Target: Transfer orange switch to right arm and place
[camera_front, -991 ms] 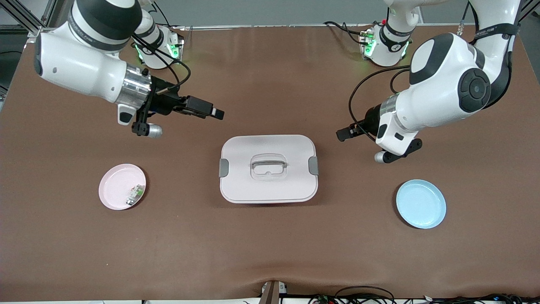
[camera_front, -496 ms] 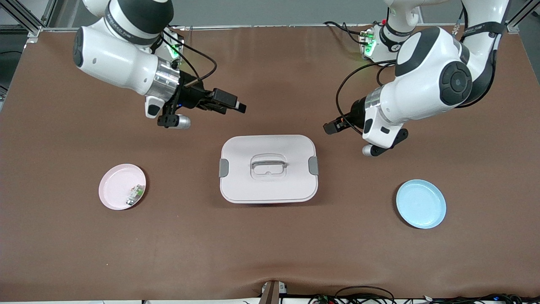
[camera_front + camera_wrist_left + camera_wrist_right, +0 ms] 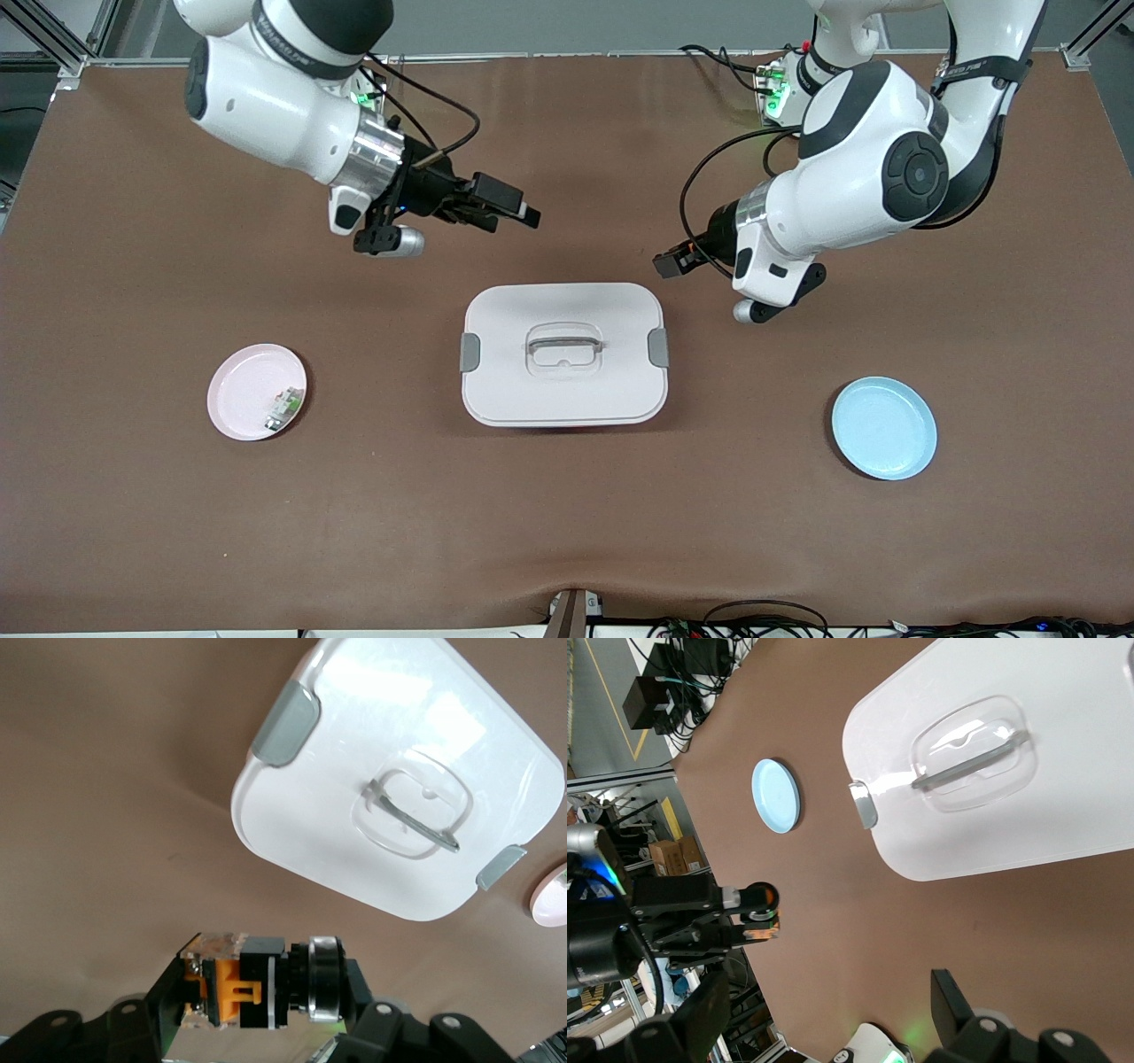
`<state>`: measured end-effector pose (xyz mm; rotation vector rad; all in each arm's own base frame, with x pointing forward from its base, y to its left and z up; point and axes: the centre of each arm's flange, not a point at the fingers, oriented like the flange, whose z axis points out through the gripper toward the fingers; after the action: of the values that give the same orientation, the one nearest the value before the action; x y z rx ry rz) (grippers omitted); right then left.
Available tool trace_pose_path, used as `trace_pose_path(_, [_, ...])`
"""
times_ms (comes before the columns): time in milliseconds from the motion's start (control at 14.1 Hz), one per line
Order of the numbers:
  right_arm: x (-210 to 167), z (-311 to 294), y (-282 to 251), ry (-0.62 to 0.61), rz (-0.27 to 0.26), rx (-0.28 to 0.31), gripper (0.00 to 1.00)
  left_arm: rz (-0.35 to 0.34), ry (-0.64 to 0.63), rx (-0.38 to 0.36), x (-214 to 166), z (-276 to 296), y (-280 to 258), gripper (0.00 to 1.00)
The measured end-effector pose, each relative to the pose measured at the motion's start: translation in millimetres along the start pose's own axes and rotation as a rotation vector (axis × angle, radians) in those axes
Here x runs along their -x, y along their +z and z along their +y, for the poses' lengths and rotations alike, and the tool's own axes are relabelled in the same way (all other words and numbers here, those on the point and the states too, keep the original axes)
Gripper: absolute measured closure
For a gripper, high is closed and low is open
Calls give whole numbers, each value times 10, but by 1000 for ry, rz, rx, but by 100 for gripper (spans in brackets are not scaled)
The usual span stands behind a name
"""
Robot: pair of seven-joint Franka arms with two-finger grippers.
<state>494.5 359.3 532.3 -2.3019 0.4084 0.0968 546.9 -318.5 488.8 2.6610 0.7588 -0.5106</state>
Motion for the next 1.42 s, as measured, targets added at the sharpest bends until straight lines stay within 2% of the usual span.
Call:
trace_pose_path(212, [261, -11, 292, 2, 19, 0, 0, -16, -12, 7, 9, 17, 30, 28])
trace_pose_path(425, [363, 65, 441, 66, 37, 4, 0, -31, -65, 13, 52, 67, 110, 28])
trace_pose_path(637, [762, -24, 637, 128, 103, -53, 0, -75, -132, 16, 146, 137, 226, 28])
trace_pose_path(779, [1045, -86, 755, 153, 116, -81, 0, -118, -194, 24, 230, 188, 287, 28])
trace_pose_path(1204, [1008, 92, 814, 197, 123, -56, 0, -176, -328, 15, 344, 258, 412, 28])
trace_pose_path(1416, [966, 120, 797, 284, 143, -73, 0, -202, -375, 18, 357, 270, 427, 28])
